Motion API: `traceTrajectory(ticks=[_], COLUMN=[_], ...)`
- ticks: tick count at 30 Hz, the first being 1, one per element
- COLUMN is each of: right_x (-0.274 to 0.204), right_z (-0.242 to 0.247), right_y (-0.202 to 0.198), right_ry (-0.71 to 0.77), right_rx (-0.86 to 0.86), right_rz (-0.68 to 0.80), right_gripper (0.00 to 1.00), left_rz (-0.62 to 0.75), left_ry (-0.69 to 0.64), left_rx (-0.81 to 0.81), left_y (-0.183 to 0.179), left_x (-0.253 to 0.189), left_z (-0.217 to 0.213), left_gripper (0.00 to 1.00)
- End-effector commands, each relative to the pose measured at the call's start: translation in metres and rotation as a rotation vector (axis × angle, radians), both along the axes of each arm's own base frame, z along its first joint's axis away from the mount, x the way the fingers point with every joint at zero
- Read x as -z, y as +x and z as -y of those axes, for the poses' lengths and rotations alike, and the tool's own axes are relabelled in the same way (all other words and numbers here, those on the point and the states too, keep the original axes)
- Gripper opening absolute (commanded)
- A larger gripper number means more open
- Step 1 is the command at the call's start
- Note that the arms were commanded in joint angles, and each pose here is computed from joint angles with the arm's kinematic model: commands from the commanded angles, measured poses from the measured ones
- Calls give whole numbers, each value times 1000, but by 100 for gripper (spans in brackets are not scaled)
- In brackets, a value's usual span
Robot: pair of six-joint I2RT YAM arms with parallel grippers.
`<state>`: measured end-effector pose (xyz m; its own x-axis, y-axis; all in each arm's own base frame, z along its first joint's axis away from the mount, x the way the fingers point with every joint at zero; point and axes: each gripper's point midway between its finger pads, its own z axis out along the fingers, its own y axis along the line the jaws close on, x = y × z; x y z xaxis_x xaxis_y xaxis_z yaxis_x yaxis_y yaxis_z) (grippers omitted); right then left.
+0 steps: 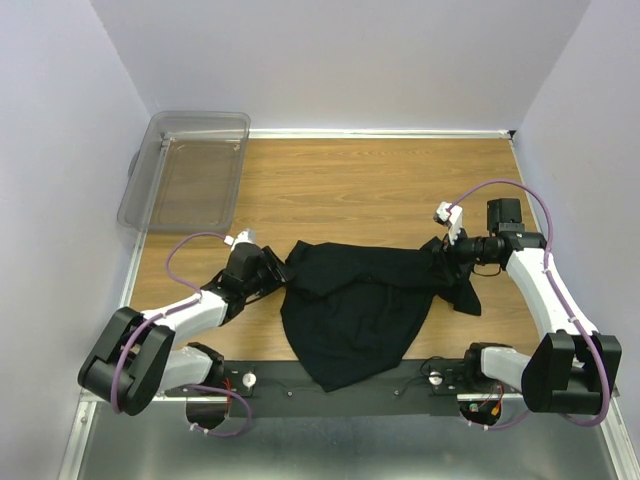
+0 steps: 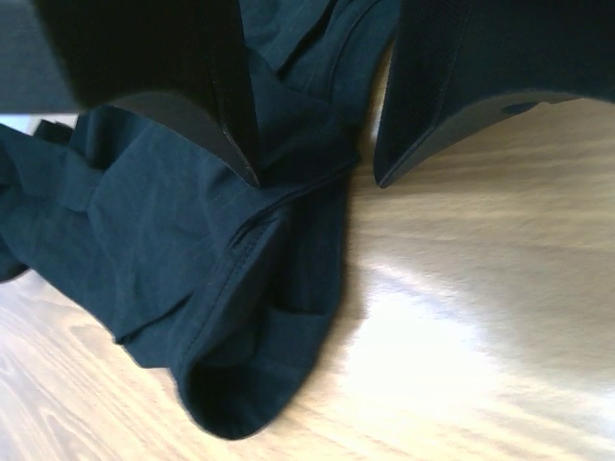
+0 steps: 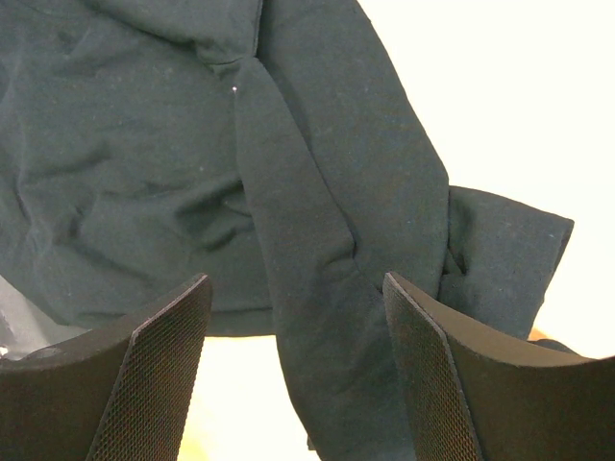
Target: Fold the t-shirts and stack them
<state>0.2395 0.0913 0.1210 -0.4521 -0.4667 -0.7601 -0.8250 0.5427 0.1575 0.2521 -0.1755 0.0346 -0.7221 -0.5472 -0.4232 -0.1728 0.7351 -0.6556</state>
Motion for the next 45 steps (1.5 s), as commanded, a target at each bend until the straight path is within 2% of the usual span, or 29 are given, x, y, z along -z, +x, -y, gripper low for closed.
traceTrajectory(ticks=[1, 4, 7, 9, 10, 13, 17, 18, 22, 26, 29, 32, 40, 45], right_x=[5, 6, 7, 7, 7, 7, 7, 7, 10, 7, -5, -6, 16, 18], right_z=[2, 2, 2, 2, 2, 2, 4, 5, 22, 71, 99, 114, 98, 93], right_y=[-1, 0, 0, 0, 0, 0, 1, 2, 15, 45, 57, 63, 58, 51], right_ry=[-4, -4, -4, -4, -6, -6, -17, -24, -97, -280, -306, -285, -191, -186], right_rx=[9, 8, 8, 8, 9, 11, 18, 21, 131, 374, 493, 545, 483, 438], right_rz=[-13, -15, -18, -19, -18, -19, -16, -15, -20, 45, 56, 30, -97, -105], right_gripper=[79, 79, 79, 79, 79, 79, 79, 79, 79, 80, 81, 82, 81, 79], left_rz=[29, 44, 73, 74, 80, 98, 120, 127, 184, 363, 524, 611, 696, 813], left_ry=[-39, -41, -28, -14, -6, 6, 10, 10, 5, 0, 23, 51, 67, 103], left_rx=[60, 55, 40, 36, 36, 35, 40, 47, 70, 105, 133, 136, 129, 82], left_y=[0, 1, 4, 4, 4, 5, 7, 7, 13, 28, 35, 39, 48, 52], left_x=[-5, -10, -21, -23, -25, -31, -38, -40, -57, -106, -146, -169, -203, -251], left_z=[10, 9, 6, 3, 2, 0, -1, 0, 4, 9, 9, 6, 4, -9], left_gripper=[50, 42, 40, 33, 26, 25, 2, 0, 0, 0, 0, 0, 0, 0])
